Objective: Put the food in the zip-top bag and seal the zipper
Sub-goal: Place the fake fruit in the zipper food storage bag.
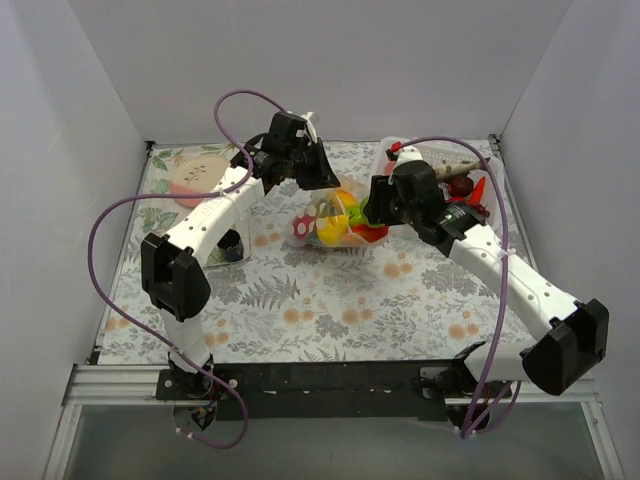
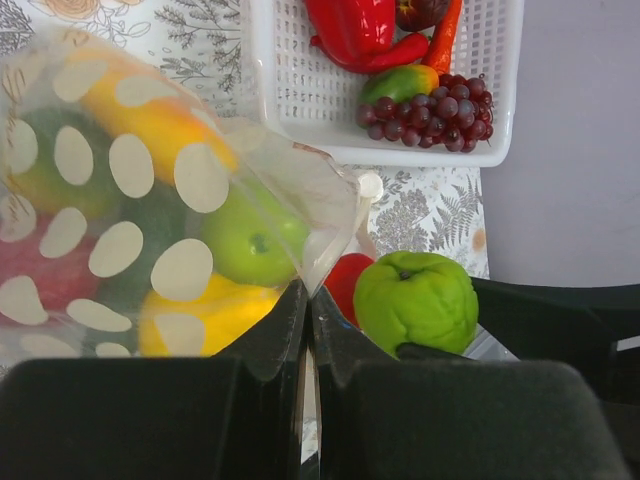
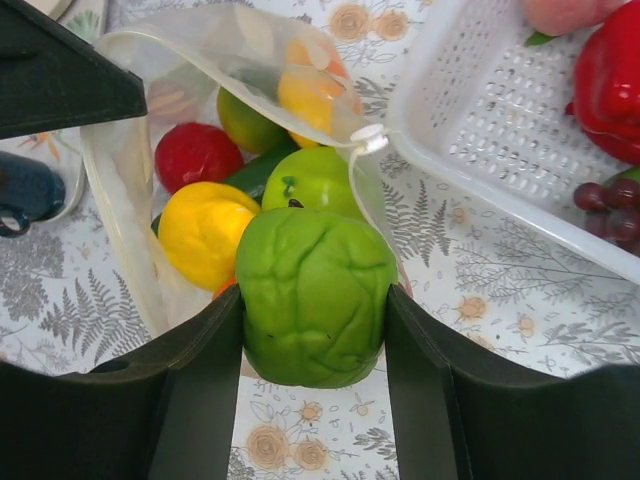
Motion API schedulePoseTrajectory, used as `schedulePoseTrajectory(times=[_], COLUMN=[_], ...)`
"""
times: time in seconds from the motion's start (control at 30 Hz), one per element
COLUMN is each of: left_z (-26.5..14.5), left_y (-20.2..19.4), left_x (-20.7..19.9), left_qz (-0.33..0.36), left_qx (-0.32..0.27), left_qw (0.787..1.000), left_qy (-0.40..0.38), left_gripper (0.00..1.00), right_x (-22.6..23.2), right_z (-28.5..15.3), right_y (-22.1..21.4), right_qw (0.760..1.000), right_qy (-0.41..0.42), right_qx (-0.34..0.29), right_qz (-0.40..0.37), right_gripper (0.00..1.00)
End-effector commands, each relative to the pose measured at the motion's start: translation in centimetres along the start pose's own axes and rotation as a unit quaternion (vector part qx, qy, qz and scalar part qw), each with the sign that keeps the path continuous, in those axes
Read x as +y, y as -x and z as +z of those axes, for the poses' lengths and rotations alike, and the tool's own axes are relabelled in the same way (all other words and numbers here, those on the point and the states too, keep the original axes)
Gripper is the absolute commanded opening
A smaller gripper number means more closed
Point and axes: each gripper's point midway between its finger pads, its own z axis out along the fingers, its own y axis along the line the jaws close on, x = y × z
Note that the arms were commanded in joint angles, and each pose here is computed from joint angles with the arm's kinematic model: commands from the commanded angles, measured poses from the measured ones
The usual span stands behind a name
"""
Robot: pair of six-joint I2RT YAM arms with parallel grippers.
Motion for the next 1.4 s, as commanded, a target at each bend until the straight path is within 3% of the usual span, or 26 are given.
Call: schedulePoseTrajectory(times=[0.0,0.33,0.5,0.7,0.77,1.07,1.17,1.3,1.37], left_z=[-2.6,-2.4,-3.0,-3.7,-3.8,-4.0,-4.1,-4.1,-4.1], left_y=[1.6,1.4,1.7,2.4,2.3,2.3,2.3,2.2,2.1], left_x=[-3.3,-3.4,-4.0,-3.9,-4.0,-3.7,-3.7,-3.6,-3.5], left_qz=[-0.004,-0.014,-0.017,-0.019,-0.020,-0.026,-0.026,-0.027,-0.026], left_qx=[-0.020,-0.011,-0.012,-0.020,-0.019,-0.015,-0.015,-0.016,-0.015], left_qw=[0.997,0.995,0.994,0.993,0.993,0.992,0.992,0.992,0.992], left_qy=[-0.078,-0.097,-0.108,-0.111,-0.115,-0.121,-0.122,-0.122,-0.121], left_gripper=[0.00,0.00,0.00,0.00,0.00,0.00,0.00,0.00,0.00], right_x=[2.8,4.4,4.9,4.7,4.6,2.6,0.8,-0.2,-0.6], right_z=[0.5,3.2,3.6,2.7,2.6,0.0,0.2,1.4,2.4], right_y=[2.5,1.4,3.5,4.4,4.4,6.5,7.0,6.7,6.2], right_qw=[0.998,0.996,0.996,0.997,0.998,0.995,0.994,0.990,0.987], right_qy=[0.062,0.088,0.074,0.054,0.050,0.025,0.022,0.043,0.047], right_qx=[-0.019,-0.006,-0.026,-0.041,-0.041,-0.079,-0.077,-0.050,-0.033], right_qz=[0.003,0.033,0.036,0.022,0.018,0.048,0.078,0.127,0.152], right_gripper=[0.32,0.45,0.71,0.90,0.92,0.89,0.80,0.61,0.57])
